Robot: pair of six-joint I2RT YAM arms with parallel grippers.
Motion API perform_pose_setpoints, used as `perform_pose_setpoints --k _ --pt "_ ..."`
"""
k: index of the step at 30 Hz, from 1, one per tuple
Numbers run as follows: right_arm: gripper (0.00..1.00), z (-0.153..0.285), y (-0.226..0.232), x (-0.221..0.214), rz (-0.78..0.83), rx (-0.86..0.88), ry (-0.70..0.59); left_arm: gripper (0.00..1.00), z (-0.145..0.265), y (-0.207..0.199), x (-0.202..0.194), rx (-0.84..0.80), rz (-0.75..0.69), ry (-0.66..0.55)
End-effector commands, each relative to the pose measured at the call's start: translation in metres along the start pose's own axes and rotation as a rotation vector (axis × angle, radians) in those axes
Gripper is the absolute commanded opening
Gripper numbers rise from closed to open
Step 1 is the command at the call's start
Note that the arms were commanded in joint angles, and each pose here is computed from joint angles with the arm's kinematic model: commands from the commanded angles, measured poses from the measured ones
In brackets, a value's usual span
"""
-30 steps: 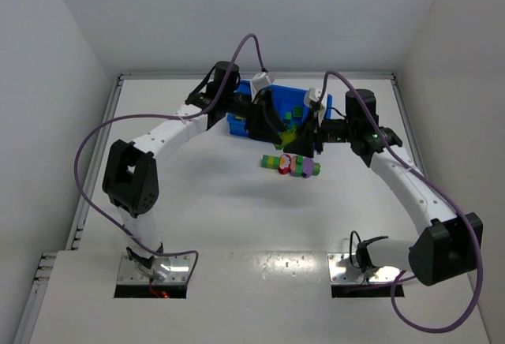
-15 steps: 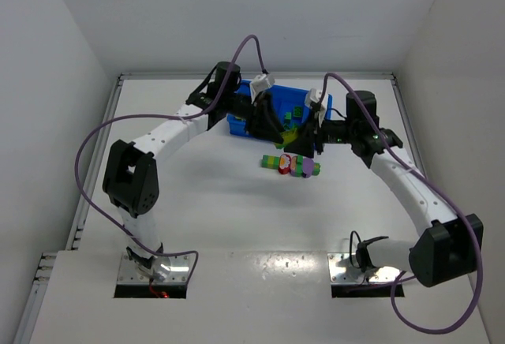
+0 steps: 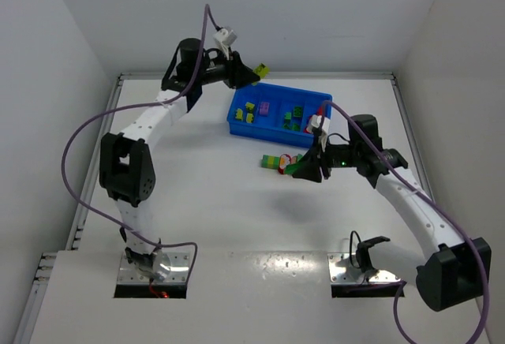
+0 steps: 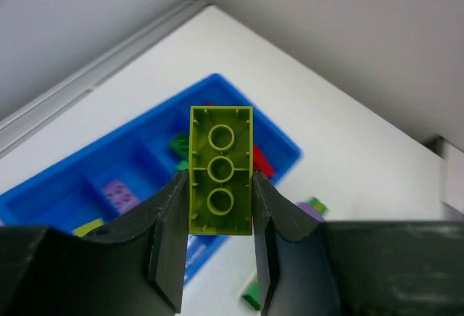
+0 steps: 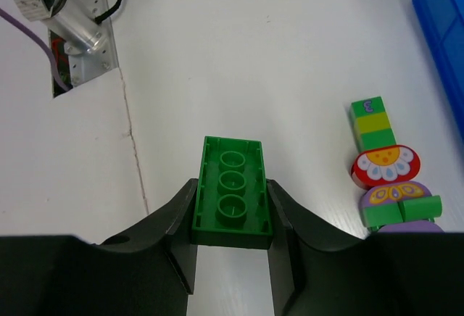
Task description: Sort the legos into containers by color
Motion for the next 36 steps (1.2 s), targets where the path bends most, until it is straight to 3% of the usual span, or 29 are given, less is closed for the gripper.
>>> perform_pose_setpoints --k 1,7,15,17,18,19,20,23,30,36 --pt "0.0 0.005 -0.007 0.011 0.033 -0.058 -0.027 0.01 -0.017 0.062 -0.013 0.293 0.015 -0.018" --pt "0.0 0.001 -0.034 0.03 -0.033 -0.177 -0.083 0.03 -0.03 0.108 -0.062 0.488 0.049 0.069" --pt "0.0 0.0 -0.077 0.062 -0.132 -0.327 -0.133 0.04 -0.028 0.152 -0.078 0.697 0.045 0.079" --pt "0.0 0.001 -0.088 0.064 -0.16 -0.38 -0.136 0.12 -0.027 0.162 -0.091 0.736 0.063 0.116" --pt "0.0 0.004 -0.094 0.067 -0.17 -0.422 -0.139 0.3 -0.027 0.164 -0.093 0.748 0.075 0.121" --pt "0.0 0.002 -0.101 0.066 -0.185 -0.438 -0.134 0.38 -0.026 0.164 -0.091 0.757 0.073 0.119" --pt "0.0 0.002 -0.107 0.061 -0.209 -0.47 -0.124 0.54 -0.028 0.165 -0.096 0.751 0.087 0.125" --pt "0.0 0.0 -0.126 0.055 -0.241 -0.543 -0.104 0.68 -0.03 0.162 -0.102 0.729 0.121 0.131" --pt "0.03 -0.008 -0.178 0.046 -0.275 -0.682 -0.052 0.69 -0.019 0.134 -0.057 0.701 0.201 -0.006" --pt "0.06 -0.024 -0.227 0.028 -0.278 -0.744 0.029 0.7 0.002 0.095 -0.032 0.572 0.141 0.021"
Point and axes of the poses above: each gripper's point midway between its finger pads, its own z axis back along the fingers, its own y axis along the line the jaws close on, x = y × z, the point moved 2 cm from there along z, back along the fingers, and after that the axes turned 8 degrees about z, right-handed, at the moved point
